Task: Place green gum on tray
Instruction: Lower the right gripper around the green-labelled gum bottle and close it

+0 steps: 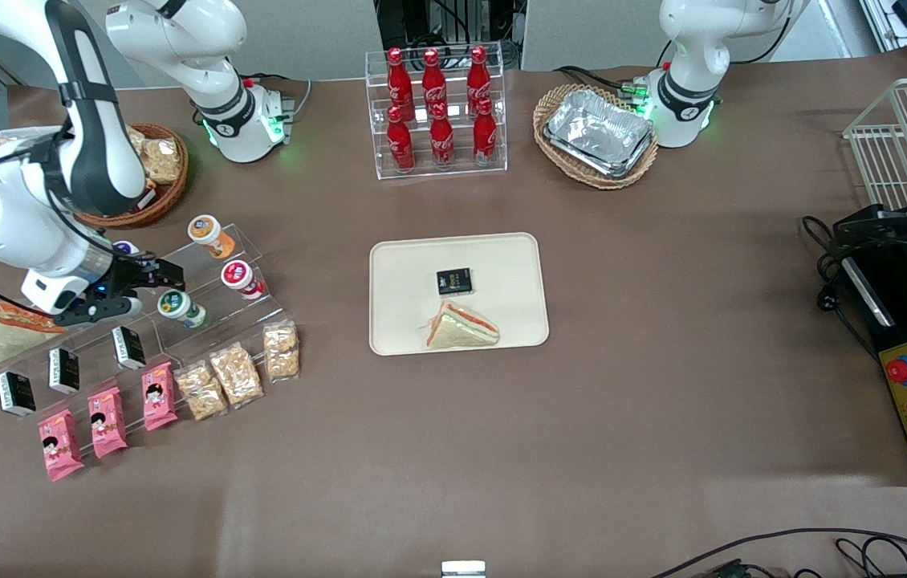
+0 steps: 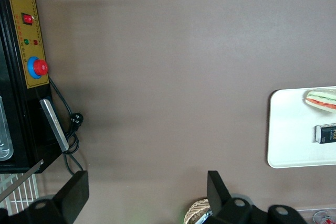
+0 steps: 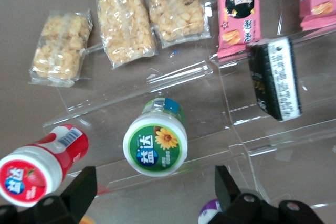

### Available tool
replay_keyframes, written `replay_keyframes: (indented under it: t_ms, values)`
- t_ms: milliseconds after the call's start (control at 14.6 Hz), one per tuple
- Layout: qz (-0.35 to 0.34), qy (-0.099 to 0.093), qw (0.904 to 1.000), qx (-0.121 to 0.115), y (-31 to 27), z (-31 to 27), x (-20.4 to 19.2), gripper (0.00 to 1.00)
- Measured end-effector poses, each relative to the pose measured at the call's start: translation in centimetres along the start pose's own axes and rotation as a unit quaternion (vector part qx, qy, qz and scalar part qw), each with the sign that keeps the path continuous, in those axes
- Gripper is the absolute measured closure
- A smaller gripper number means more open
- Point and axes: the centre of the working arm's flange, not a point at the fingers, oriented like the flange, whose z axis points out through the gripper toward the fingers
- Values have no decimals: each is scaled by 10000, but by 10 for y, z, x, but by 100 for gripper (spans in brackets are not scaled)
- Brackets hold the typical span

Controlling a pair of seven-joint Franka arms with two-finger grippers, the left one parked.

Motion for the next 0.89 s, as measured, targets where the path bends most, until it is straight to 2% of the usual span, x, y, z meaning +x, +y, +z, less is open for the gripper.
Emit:
replay_keyframes:
  t_ms: [273, 888]
  values:
    - [-58, -47, 10000, -8, -7, 21, -3, 0]
    - [-94, 88, 9999, -59, -11, 36, -5, 0]
